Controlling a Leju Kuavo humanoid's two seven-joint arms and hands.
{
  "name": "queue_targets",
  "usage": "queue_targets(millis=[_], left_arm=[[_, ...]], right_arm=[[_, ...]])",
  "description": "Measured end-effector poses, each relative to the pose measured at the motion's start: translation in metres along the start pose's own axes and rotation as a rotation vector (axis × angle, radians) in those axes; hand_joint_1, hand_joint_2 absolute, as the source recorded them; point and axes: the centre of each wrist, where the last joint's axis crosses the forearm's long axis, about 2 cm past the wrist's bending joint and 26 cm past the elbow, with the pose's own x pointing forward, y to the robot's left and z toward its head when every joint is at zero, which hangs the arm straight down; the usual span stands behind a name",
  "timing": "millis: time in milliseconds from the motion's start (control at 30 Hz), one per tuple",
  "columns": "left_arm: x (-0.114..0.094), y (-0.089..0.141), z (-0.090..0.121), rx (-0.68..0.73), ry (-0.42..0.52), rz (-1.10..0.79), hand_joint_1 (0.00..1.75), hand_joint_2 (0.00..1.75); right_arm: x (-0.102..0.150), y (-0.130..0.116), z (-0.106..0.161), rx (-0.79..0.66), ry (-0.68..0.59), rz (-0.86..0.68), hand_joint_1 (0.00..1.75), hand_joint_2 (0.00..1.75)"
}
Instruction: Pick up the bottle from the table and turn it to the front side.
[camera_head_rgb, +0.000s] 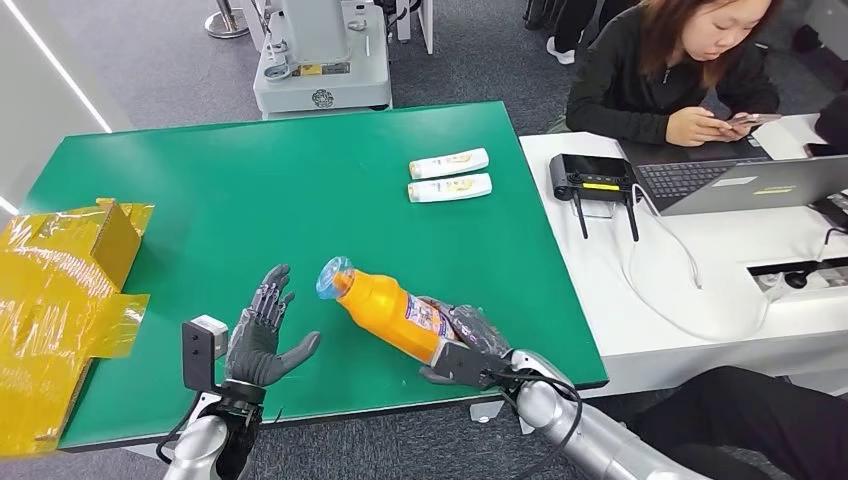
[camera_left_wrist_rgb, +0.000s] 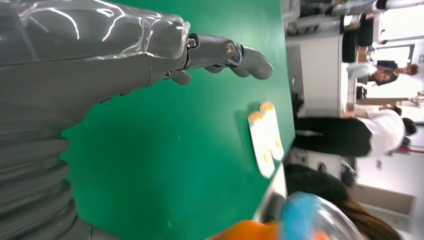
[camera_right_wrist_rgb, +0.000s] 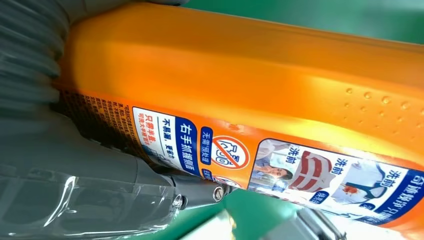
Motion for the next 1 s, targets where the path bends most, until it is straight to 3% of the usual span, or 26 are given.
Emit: queue_targets(millis=[200, 467, 800, 1000], left_arm=[[0.009, 0.007, -0.012, -0.068, -0.006, 0.112, 0.00, 1.75], [0.054, 0.021, -0.070, -0.200, -0.042, 0.149, 0.00, 1.75], [0.116, 0.019, -0.142, -0.220, -0.109, 0.051, 0.00, 1.75], [0.131, 0.009, -0.166, -0.225, -0.120, -0.003, 0.00, 1.75]], right_arm=[[0.005, -0.009, -0.003, -0.115, -0.069, -0.073, 1.75, 1.75], [0.037, -0.026, -0.033, -0.227, -0.180, -0.092, 1.75, 1.75], [0.083, -0.046, -0.070, -0.306, -0.286, -0.095, 1.75, 1.75], [0.104, -0.057, -0.094, -0.315, -0.300, -0.023, 1.75, 1.75]])
